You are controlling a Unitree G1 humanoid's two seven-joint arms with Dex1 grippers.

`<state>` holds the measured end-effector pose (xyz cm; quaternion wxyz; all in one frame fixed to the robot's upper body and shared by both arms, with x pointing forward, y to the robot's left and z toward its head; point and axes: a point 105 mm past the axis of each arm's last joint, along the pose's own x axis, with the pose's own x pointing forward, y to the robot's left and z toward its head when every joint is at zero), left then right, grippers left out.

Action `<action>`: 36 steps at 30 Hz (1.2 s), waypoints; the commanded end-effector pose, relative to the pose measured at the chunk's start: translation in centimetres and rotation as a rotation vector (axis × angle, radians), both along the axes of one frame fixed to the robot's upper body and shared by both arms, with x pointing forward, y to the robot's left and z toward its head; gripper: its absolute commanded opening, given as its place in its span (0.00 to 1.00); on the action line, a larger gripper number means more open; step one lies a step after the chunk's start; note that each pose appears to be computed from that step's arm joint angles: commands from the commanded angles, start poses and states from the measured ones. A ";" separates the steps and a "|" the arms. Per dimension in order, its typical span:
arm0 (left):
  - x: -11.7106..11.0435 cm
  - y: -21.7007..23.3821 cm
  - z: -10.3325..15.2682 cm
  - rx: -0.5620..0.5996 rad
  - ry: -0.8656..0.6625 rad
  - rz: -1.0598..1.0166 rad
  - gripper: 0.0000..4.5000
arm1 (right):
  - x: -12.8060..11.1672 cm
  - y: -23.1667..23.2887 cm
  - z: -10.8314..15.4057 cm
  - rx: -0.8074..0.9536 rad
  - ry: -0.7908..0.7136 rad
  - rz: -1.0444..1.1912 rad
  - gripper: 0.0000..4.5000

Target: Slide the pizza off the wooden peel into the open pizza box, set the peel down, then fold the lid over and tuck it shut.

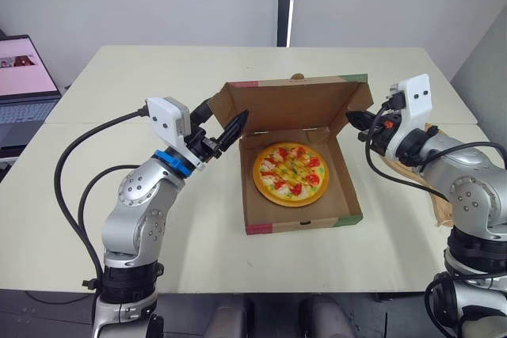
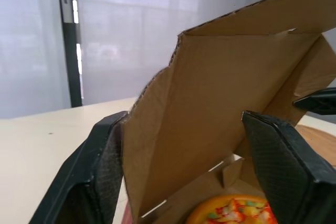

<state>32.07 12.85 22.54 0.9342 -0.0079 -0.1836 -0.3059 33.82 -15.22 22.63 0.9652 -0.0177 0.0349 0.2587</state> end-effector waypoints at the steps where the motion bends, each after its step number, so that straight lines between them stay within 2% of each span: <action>1: -1.0 -0.4 1.5 -0.004 -0.098 0.045 0.77 | -0.3 0.6 1.4 0.002 -0.060 0.038 0.00; 6: -1.4 -0.5 1.8 -0.032 -0.120 0.102 0.77 | -0.3 0.8 1.3 0.000 -0.056 0.045 0.00; 9: -1.6 -0.4 1.6 -0.041 -0.120 0.133 0.64 | -0.3 0.8 1.3 0.000 -0.055 0.047 0.00; 18: -1.9 -0.4 1.3 -0.052 -0.076 0.187 0.00 | -0.3 1.1 1.5 0.004 -0.063 0.051 0.00; 22: -1.6 -0.6 1.7 -0.082 -0.058 0.189 0.00 | -0.1 1.2 1.8 0.011 -0.081 0.045 0.00; 27: -0.2 -2.4 2.4 -0.137 -0.011 0.111 0.00 | 0.3 1.0 2.3 0.007 -0.115 0.018 0.00; 36: 2.3 -5.3 4.0 -0.133 -0.001 -0.080 0.00 | 0.1 -0.3 3.4 -0.014 -0.166 -0.042 0.00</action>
